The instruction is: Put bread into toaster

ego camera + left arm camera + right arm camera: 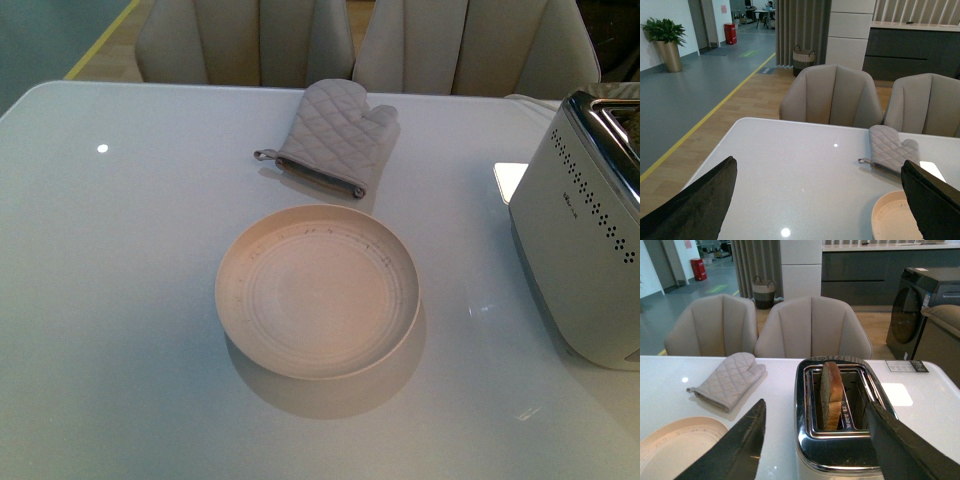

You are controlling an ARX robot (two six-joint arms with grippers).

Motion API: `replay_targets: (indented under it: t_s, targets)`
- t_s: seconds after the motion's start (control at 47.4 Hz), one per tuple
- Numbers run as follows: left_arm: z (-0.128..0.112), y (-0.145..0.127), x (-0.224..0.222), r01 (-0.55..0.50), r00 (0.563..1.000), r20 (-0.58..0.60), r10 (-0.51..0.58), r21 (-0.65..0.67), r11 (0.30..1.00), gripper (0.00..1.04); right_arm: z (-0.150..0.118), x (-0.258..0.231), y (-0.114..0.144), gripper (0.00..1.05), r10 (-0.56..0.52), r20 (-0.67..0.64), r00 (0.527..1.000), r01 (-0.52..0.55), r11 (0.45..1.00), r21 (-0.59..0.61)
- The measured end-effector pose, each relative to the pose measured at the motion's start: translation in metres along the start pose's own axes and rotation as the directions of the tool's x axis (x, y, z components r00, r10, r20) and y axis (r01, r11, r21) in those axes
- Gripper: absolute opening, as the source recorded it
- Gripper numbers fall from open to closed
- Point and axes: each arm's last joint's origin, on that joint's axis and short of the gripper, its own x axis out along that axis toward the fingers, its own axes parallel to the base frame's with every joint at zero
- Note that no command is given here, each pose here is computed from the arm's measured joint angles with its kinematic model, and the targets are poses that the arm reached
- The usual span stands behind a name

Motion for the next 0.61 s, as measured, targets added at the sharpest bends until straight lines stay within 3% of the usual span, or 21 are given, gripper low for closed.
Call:
replay_targets:
  t_s: [0.19,0.612]
  targets:
    - [0.0,0.0,0.0,0.0,1.0,0.0,0.0,0.0,1.0,0.98,0.0,0.0,0.0,0.97,0.0,0.0,1.0,0.0,1.0,0.0]
    - [0.0,0.0,0.0,0.0,1.0,0.0,0.0,0.0,1.0,0.98,0.0,0.0,0.0,0.96,0.0,0.0,1.0,0.0,1.0,0.0]
